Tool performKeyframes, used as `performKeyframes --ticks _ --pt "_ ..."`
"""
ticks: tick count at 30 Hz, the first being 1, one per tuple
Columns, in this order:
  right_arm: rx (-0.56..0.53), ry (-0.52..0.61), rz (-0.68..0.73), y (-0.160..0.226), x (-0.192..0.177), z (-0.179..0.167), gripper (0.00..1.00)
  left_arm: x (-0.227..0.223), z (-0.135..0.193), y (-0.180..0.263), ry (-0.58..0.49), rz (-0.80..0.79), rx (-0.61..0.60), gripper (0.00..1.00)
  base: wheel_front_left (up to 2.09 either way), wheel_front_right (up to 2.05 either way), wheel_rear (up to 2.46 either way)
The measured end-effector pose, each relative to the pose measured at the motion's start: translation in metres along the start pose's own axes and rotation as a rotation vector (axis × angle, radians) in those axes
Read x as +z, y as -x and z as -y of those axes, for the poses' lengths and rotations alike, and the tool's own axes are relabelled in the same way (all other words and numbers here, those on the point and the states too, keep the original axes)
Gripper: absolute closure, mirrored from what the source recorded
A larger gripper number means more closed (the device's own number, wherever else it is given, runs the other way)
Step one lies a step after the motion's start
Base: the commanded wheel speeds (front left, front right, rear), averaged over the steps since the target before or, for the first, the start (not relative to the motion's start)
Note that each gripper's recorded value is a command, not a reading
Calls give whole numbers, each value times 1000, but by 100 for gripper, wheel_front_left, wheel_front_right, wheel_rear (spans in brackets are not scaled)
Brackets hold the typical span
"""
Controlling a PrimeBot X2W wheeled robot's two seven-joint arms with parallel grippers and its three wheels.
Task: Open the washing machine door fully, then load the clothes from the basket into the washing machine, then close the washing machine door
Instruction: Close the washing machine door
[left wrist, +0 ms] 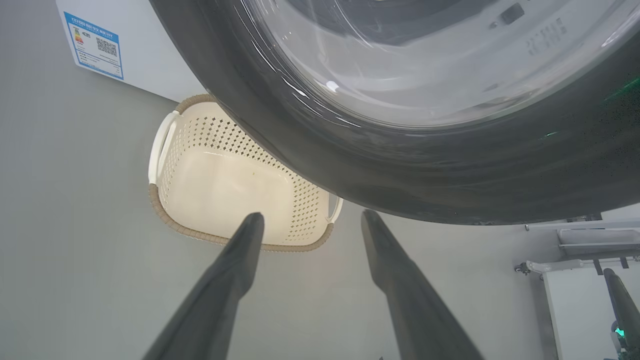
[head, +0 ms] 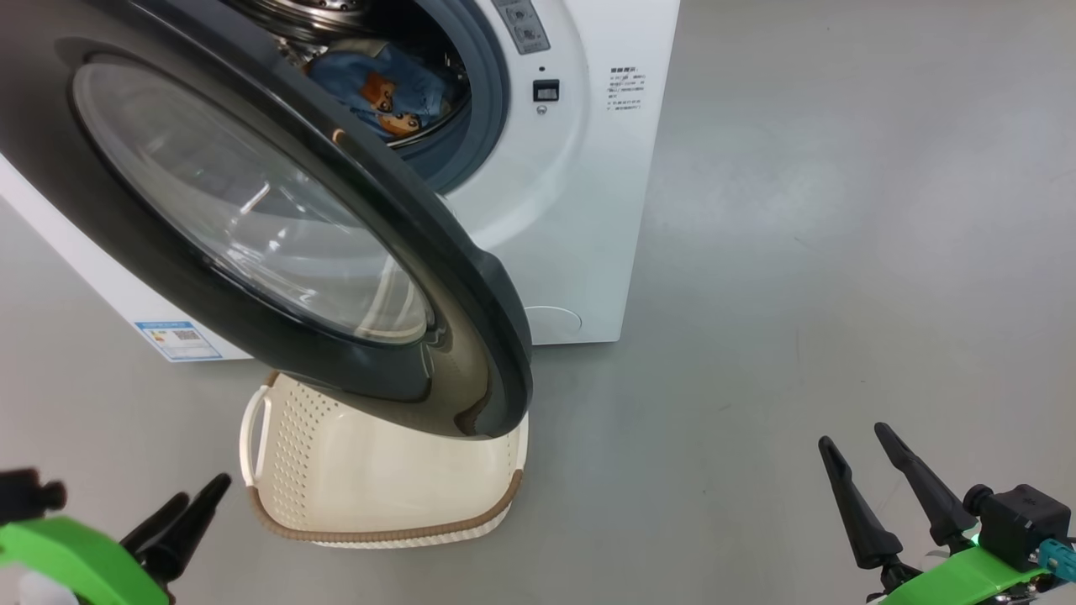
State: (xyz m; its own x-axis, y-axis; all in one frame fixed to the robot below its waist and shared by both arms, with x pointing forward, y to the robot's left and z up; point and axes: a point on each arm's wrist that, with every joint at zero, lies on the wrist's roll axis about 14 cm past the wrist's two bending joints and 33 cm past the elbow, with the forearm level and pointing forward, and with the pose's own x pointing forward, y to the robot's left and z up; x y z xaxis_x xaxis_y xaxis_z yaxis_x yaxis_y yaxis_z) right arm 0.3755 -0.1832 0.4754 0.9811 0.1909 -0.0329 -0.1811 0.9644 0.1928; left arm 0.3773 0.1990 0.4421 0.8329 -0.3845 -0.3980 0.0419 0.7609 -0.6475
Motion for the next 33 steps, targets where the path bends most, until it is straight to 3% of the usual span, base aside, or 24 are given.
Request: performKeyframes --ticks 5,17,33 --pt "-12 10 1 2 2 6 0 -1 -9 2 28 88 28 0 0 0 0" --pt "-44 40 17 10 11 21 0 8 -10 12 -18 294 38 0 0 0 0" --pt "-84 31 36 25 17 31 0 15 -10 15 -197 447 120 0 0 0 0"
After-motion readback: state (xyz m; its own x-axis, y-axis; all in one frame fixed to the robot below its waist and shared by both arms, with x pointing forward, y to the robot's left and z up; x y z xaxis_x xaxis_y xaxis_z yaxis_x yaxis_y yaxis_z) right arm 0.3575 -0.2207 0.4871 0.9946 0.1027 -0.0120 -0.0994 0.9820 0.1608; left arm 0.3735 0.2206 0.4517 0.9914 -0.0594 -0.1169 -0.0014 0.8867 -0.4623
